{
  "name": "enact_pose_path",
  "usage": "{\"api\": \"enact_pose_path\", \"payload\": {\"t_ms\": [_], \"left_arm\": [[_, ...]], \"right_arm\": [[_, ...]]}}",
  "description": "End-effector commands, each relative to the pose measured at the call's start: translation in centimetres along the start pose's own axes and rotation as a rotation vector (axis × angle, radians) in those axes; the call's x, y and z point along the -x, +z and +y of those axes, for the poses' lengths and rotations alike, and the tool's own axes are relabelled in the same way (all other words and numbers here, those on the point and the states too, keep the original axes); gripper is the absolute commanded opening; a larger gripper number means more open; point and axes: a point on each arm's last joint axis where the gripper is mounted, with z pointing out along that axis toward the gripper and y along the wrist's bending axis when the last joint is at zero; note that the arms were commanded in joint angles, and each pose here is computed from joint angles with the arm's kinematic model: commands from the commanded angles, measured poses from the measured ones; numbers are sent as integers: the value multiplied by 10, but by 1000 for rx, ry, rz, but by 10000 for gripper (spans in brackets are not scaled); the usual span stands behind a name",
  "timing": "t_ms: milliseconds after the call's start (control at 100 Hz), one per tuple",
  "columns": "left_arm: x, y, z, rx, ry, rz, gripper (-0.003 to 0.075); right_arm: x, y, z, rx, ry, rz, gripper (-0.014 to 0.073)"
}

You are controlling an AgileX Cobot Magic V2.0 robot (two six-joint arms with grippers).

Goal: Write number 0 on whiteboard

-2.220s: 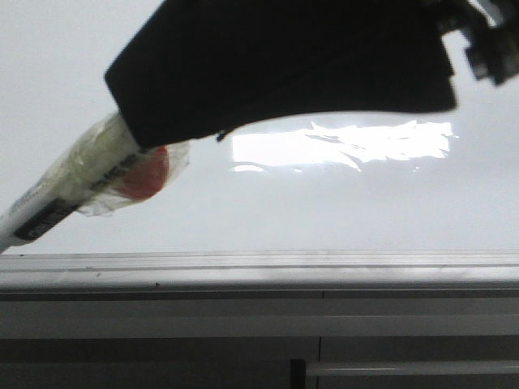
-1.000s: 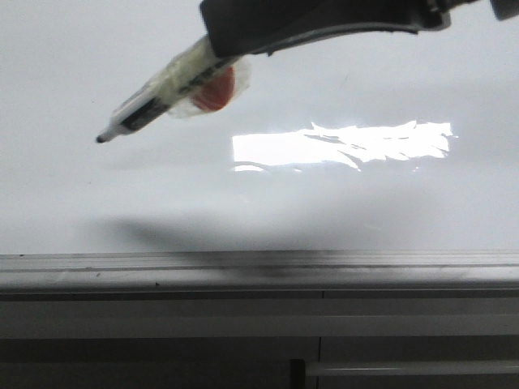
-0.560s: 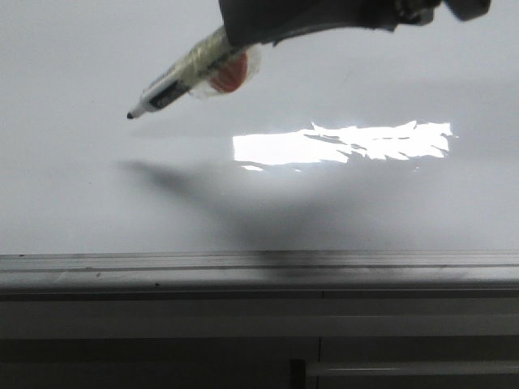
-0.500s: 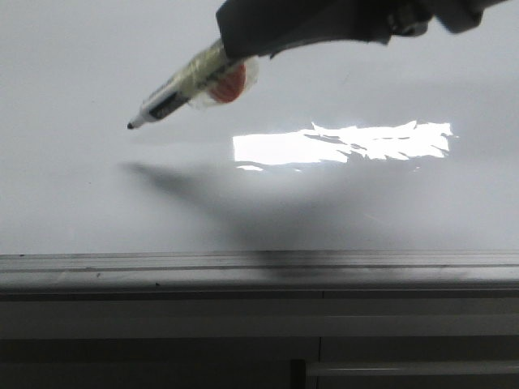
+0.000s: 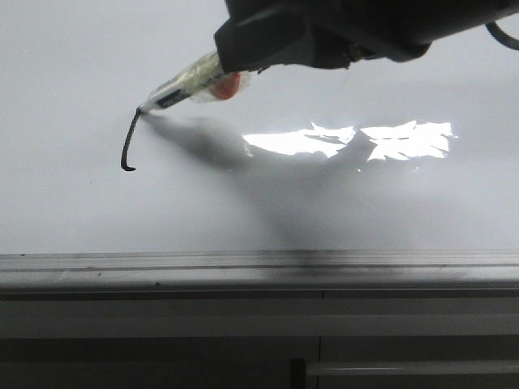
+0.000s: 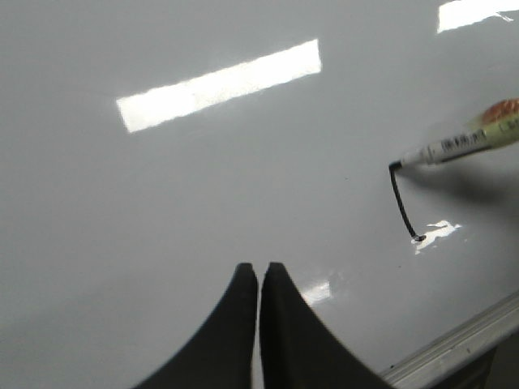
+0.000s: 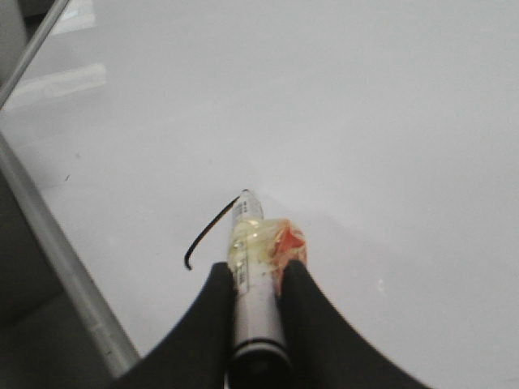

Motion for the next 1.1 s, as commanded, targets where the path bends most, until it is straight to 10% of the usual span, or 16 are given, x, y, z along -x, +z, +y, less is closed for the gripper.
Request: {"api": "enact_pose_path", "payload": {"t_ms": [0, 1090], "left_arm": [[11, -1, -1, -19, 8, -47, -20], [11, -1, -1, -19, 8, -47, -20]], "right_arm": [[19, -9, -17, -77, -10, -106, -69], [-18, 7, 11, 105, -26, 237, -69]]}}
